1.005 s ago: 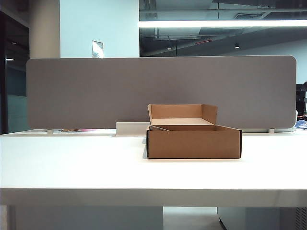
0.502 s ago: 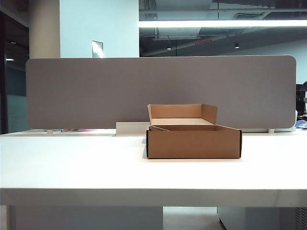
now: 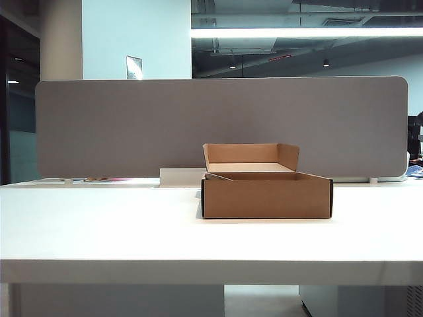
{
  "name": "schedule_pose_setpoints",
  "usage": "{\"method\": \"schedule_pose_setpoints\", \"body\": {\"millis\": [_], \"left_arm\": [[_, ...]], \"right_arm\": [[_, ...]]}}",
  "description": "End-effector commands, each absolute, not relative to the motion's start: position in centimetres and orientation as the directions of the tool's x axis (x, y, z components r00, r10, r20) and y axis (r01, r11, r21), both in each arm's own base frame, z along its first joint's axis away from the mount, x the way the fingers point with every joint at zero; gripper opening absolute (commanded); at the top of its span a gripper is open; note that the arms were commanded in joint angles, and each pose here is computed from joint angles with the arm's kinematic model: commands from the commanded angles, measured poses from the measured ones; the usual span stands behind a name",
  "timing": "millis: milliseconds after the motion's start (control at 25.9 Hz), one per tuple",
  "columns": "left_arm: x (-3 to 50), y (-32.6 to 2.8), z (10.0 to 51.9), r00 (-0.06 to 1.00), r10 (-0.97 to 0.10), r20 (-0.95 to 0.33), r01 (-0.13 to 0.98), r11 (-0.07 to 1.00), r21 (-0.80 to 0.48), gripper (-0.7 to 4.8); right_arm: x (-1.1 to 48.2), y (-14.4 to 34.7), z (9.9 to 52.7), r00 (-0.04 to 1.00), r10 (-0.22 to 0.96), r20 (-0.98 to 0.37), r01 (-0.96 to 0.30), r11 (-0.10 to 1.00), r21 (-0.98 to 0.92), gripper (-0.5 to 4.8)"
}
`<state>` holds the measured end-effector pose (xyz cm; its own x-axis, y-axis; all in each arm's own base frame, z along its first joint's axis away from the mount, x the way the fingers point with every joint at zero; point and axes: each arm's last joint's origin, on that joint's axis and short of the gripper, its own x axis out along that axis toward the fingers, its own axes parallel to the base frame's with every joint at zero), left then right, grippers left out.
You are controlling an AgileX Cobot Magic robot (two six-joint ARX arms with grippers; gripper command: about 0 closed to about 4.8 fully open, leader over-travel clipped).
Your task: Pick up the lid and place it into the paper box.
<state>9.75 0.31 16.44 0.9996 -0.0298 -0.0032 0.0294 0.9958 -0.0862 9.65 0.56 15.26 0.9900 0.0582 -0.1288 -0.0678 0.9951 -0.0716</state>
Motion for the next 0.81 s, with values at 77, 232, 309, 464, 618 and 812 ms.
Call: {"method": "schedule_pose_setpoints", "body": {"millis": [77, 232, 309, 464, 618, 812], "left_arm": [[9.73, 0.3, 16.57, 0.999, -0.033, 0.002, 0.033, 0.996, -0.086, -0.02], [9.73, 0.3, 16.45, 0.999, -0.033, -0.01, 0.032, 0.996, -0.087, -0.02], [9.73, 0.3, 16.46, 0.999, -0.033, -0.01, 0.032, 0.996, -0.087, -0.02], [9.73, 0.3, 16.46, 0.999, -0.033, -0.01, 0.032, 0.996, -0.087, -0.02], [9.73, 0.3, 16.46, 0.999, -0.033, -0.01, 0.032, 0.996, -0.087, -0.02], [9.73, 0.3, 16.46, 0.999, -0.033, -0.01, 0.032, 0.996, -0.087, -0.02]], "right_arm": [[9.67, 0.56, 15.16, 0.991, 0.057, -0.124, -0.066, 0.995, -0.075, -0.05], [9.67, 0.56, 15.16, 0.991, 0.057, -0.124, -0.066, 0.995, -0.075, -0.05], [9.67, 0.56, 15.16, 0.991, 0.057, -0.124, -0.066, 0.995, -0.075, -0.05], [9.67, 0.56, 15.16, 0.991, 0.057, -0.124, -0.066, 0.995, -0.075, -0.05], [9.67, 0.56, 15.16, 0.991, 0.057, -0.124, -0.067, 0.995, -0.075, -0.05], [9.67, 0.56, 15.16, 0.991, 0.057, -0.124, -0.066, 0.995, -0.075, -0.05]]}}
